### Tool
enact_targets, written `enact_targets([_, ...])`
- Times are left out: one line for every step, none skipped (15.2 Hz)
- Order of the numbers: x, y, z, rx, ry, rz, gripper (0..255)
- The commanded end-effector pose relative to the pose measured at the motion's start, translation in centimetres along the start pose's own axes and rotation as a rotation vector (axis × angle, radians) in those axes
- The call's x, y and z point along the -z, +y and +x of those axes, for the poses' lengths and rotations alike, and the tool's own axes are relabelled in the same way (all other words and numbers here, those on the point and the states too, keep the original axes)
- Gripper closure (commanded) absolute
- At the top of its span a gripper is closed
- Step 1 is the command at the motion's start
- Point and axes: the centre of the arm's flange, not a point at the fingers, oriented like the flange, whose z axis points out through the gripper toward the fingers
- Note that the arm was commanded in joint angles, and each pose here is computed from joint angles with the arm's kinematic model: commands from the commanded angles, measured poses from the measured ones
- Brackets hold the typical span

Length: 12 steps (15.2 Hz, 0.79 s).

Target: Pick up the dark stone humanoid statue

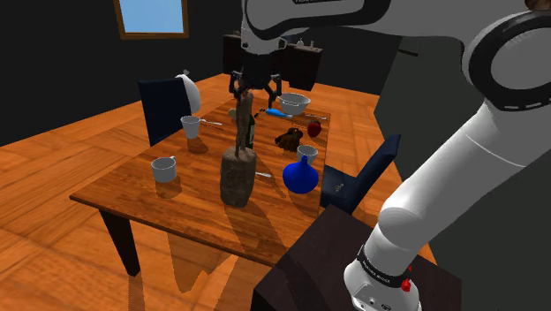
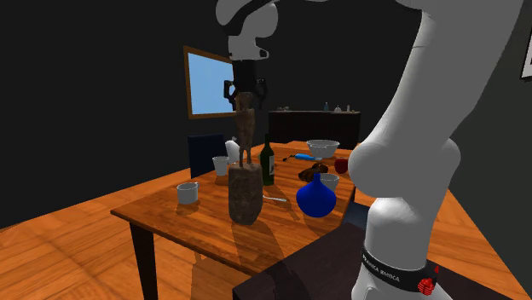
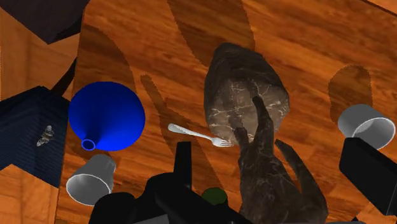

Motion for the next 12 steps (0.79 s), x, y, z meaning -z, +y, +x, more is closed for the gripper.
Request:
enact_targets([0.3, -1.7, 1.9, -0.077, 0.026, 0.000, 0])
enact_targets([0.6, -2.4, 2.9, -0.114, 0.039, -0.001, 0])
enact_targets([0.8, -3.1, 3.8, -0.150, 0.051, -0.002, 0])
enact_targets([1.1, -3.7, 4.7, -0.186, 0.064, -0.002, 0])
enact_targets([1.3, -4.3, 5.7, -0.222, 0.077, -0.003, 0])
enact_targets([1.4, -4.5, 6.0, -0.233, 0.081, -0.003, 0])
enact_targets([0.9, -4.5, 6.0, -0.233, 0.081, -0.003, 0])
enact_targets([0.4, -4.5, 5.9, -0.233, 0.081, -0.003, 0])
enact_targets([-0.2, -4.5, 5.8, -0.233, 0.081, -0.003, 0])
enact_targets([-0.7, -4.5, 5.8, -0.233, 0.081, -0.003, 0])
enact_targets([-1.2, -4.6, 5.7, -0.233, 0.081, -0.003, 0])
enact_targets([-1.7, -4.6, 5.6, -0.233, 0.081, -0.003, 0])
